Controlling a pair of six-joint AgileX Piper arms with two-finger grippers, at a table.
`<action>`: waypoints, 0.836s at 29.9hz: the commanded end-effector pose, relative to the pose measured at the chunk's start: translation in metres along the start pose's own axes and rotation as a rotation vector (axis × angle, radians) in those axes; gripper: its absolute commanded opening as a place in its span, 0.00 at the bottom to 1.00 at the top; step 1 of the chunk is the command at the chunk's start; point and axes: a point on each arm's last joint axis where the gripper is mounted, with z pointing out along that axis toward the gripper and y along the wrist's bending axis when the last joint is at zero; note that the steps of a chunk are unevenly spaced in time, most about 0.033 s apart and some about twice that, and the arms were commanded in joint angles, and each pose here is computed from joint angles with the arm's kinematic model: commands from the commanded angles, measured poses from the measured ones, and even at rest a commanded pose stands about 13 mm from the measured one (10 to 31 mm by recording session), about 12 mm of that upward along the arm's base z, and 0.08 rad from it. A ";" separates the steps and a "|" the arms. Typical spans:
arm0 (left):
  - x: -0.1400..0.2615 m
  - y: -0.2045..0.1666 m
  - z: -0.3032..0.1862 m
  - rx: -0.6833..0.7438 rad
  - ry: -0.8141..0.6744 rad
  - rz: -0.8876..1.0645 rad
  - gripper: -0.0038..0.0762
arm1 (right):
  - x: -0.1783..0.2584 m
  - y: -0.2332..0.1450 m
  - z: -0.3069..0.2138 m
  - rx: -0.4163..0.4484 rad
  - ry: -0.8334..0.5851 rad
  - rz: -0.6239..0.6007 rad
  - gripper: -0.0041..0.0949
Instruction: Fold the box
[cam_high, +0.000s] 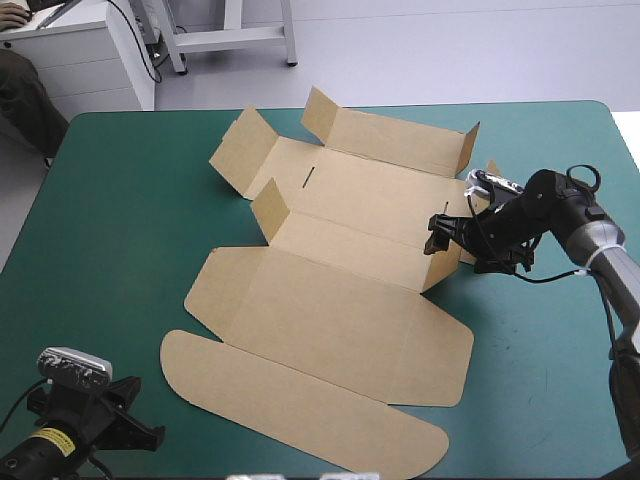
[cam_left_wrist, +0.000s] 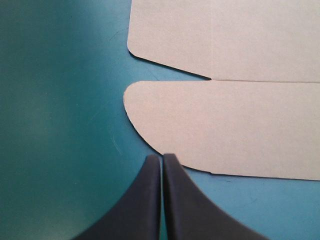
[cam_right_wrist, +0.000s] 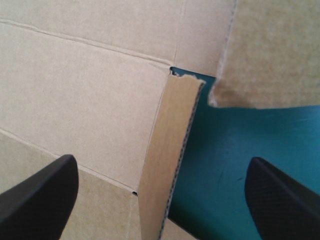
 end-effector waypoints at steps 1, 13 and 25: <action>-0.012 0.000 -0.005 0.002 -0.077 -0.007 0.04 | -0.008 0.010 -0.016 -0.050 -0.090 -0.020 0.76; -0.012 0.000 -0.005 0.002 -0.077 -0.007 0.04 | -0.013 0.008 0.001 -0.074 -0.056 -0.038 0.29; -0.012 0.000 -0.005 0.002 -0.077 -0.007 0.04 | -0.020 0.010 -0.006 -0.041 -0.086 -0.313 0.02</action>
